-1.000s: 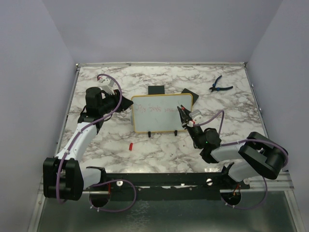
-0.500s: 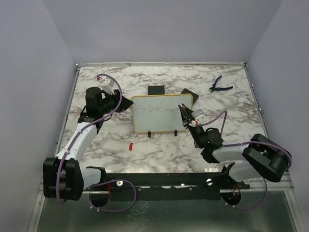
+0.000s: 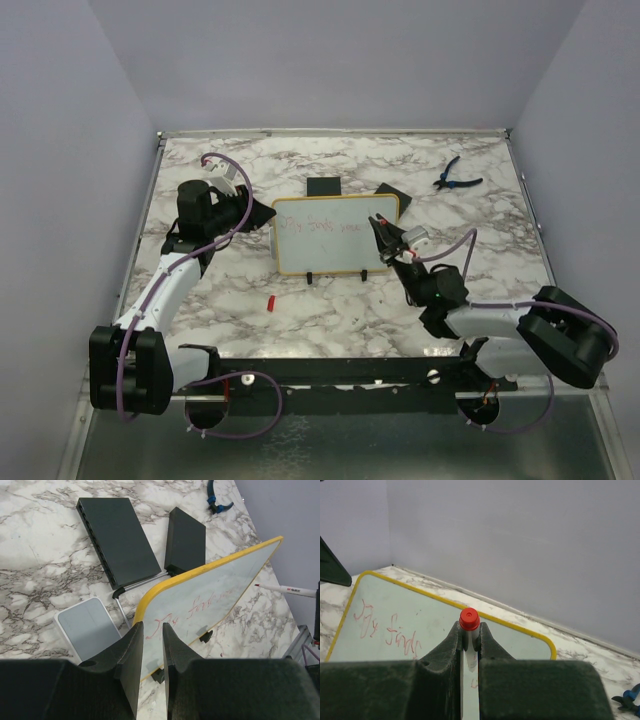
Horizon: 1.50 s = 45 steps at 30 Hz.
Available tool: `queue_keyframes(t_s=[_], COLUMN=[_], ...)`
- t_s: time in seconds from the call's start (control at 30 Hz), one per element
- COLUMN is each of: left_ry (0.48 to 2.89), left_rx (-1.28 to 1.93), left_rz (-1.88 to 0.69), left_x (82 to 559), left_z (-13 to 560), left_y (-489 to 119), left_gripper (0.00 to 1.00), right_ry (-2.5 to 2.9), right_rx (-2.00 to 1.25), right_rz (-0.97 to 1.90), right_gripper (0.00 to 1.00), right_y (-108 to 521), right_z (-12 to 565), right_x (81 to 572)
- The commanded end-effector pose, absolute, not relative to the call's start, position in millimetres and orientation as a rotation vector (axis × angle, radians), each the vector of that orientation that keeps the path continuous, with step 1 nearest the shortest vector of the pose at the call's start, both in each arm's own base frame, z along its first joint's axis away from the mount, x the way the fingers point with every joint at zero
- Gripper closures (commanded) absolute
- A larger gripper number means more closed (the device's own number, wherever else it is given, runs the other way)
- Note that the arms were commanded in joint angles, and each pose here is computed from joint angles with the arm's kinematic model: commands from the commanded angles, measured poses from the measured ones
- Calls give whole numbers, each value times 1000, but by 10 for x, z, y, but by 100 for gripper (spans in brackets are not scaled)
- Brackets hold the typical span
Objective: Write a sentence on the whiteboard
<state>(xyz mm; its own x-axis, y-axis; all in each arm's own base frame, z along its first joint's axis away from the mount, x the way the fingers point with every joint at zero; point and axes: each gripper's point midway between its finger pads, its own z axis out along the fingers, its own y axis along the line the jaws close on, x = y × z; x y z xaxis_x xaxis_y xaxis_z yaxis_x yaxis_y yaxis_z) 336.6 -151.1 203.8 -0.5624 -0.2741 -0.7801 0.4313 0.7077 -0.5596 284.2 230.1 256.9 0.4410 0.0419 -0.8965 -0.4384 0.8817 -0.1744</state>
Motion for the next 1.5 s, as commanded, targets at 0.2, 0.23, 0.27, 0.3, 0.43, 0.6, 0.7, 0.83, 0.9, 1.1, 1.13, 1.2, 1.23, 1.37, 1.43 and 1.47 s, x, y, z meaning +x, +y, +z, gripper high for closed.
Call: queue_keyframes(t_s=[0.2,0.23,0.27,0.3,0.43,0.6,0.7,0.83,0.9,1.1,1.13,1.2,1.23,1.37,1.43,1.47], left_ry=[1945,1946,1945,1945,1945,1945,1944,1946,1944,1943,1943,1942,1941,1943,1944,1943], left_rx=[150,150,151,151,150,150,150,149,151,150,150,151,151,150,149,151], left_rz=[-926,-926,-926,-926,-926,-925,-925,-924,-925,-924,-923,-923,-923,-923,-924,-925], left_x=[3344,3343,3343,3344,3345,3346,3345,3345,3341,3342,3343,3341,3342,3344,3342,3342], left_z=[2053,2048,2050,2051,2051,2049,2053,2048,2053,2055,2056,2060,2060,2054,2053,2056], left_y=[-1530,-1528,-1528,-1528,-1528,-1527,-1528,-1526,-1529,-1525,-1525,-1527,-1527,-1525,-1526,-1528], left_gripper=[77,77,77,77,77,77,77,77,77,77,77,77,77,77,77,77], right_ry=[1099,1100,1101,1102,1109,1114,1116,1119,1118,1107,1107,1104,1101,1092,1085,1086], right_rx=[-397,-394,-392,-391,-393,-397,-400,-397,-392,-382,-381,-377,-374,-365,-358,-356], right_rz=[282,278,274,272,268,266,260,249,241,224,223,218,218,211,207,204], right_gripper=[99,99,99,99,99,99,99,99,99,99,99,99,99,99,99,99], right_y=[2327,2320,2312,2309,2314,2328,2332,2332,2329,2317,2312,2298,2293,2272,2254,2248], right_z=[2469,2469,2466,2466,2446,2423,2411,2399,2404,2422,2422,2433,2445,2471,2495,2494], right_x=[2941,2945,2949,2951,2962,2975,2984,3007,3022,3044,3044,3042,3040,3037,3034,3036])
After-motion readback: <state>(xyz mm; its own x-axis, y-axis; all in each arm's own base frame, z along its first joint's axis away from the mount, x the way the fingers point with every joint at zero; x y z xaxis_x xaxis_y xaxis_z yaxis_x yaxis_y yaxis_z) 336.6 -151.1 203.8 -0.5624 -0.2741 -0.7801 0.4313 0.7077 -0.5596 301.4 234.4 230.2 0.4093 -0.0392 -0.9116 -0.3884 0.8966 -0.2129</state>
